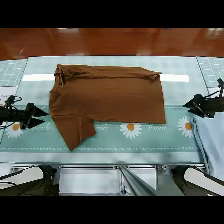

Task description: Fold the shirts.

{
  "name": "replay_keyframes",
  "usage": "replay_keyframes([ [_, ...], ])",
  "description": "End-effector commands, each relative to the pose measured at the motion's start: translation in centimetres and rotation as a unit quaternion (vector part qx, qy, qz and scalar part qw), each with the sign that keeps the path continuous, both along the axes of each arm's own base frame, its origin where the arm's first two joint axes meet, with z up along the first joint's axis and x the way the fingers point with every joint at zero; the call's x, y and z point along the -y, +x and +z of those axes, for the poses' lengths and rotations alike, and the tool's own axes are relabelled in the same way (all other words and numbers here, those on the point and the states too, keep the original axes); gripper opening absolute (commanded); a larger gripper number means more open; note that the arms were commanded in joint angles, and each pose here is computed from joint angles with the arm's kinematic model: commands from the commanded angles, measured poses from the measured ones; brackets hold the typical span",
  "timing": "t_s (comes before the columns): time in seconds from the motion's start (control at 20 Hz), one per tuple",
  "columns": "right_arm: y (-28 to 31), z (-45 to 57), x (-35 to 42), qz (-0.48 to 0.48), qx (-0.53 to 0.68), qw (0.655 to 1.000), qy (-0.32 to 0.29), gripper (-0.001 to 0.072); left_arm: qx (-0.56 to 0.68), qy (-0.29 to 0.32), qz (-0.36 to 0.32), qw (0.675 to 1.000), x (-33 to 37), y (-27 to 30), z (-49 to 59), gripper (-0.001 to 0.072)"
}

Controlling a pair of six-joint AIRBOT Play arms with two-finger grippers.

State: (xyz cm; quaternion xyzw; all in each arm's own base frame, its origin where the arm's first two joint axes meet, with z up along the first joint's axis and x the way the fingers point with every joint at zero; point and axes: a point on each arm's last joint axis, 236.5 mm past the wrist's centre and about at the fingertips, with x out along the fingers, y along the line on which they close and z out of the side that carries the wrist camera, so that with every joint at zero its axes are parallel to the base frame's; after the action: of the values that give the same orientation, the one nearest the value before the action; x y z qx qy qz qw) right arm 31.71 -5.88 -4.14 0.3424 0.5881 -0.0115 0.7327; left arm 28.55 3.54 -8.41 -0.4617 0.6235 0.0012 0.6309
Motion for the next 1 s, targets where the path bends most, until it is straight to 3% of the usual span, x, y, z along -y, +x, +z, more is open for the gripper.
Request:
replay_keyframes([
  [0.0, -0.9, -0.5, -0.8, 0.000, -0.001, 1.000, 0.011, 0.0406, 0.005, -0.009, -0.001, 1.000, 1.3, 0.4, -1.5, 0.0505],
  [0.3, -0.8, -0.4, -0.9, -0.001, 0.000, 1.000, 0.014, 0.0406, 0.033, -0.030, -0.016, 0.999, 4.0, 2.6, -2.1, 0.0503],
  [0.35, -0.9, -0.5, -0.9, -0.001, 0.000, 1.000, 0.013, 0.0406, 0.034, -0.028, -0.021, 0.999, 4.3, 2.7, -2.1, 0.0417],
  [0.4, -1.0, -0.6, -0.7, 0.002, -0.003, 1.000, 0.009, 0.0406, 0.033, -0.029, -0.023, 0.999, 4.5, 2.7, -2.1, 0.0153],
  [0.45, -1.6, -1.2, -0.5, 0.004, -0.012, 1.000, 0.000, 0.0406, 0.035, -0.029, -0.029, 0.999, 4.7, 2.6, -2.1, 0.0015],
  [0.65, -4.9, -4.5, -3.6, 0.015, -0.066, 0.996, 0.052, 0.0405, 0.043, -0.033, -0.048, 0.997, 5.0, 2.4, -1.8, 0.0015],
  [0.95, -5.1, -6.4, -8.8, 0.081, -0.097, 0.988, 0.084, 0.0406, 0.043, -0.032, -0.047, 0.997, 4.9, 2.4, -1.8, 0.0015],
])
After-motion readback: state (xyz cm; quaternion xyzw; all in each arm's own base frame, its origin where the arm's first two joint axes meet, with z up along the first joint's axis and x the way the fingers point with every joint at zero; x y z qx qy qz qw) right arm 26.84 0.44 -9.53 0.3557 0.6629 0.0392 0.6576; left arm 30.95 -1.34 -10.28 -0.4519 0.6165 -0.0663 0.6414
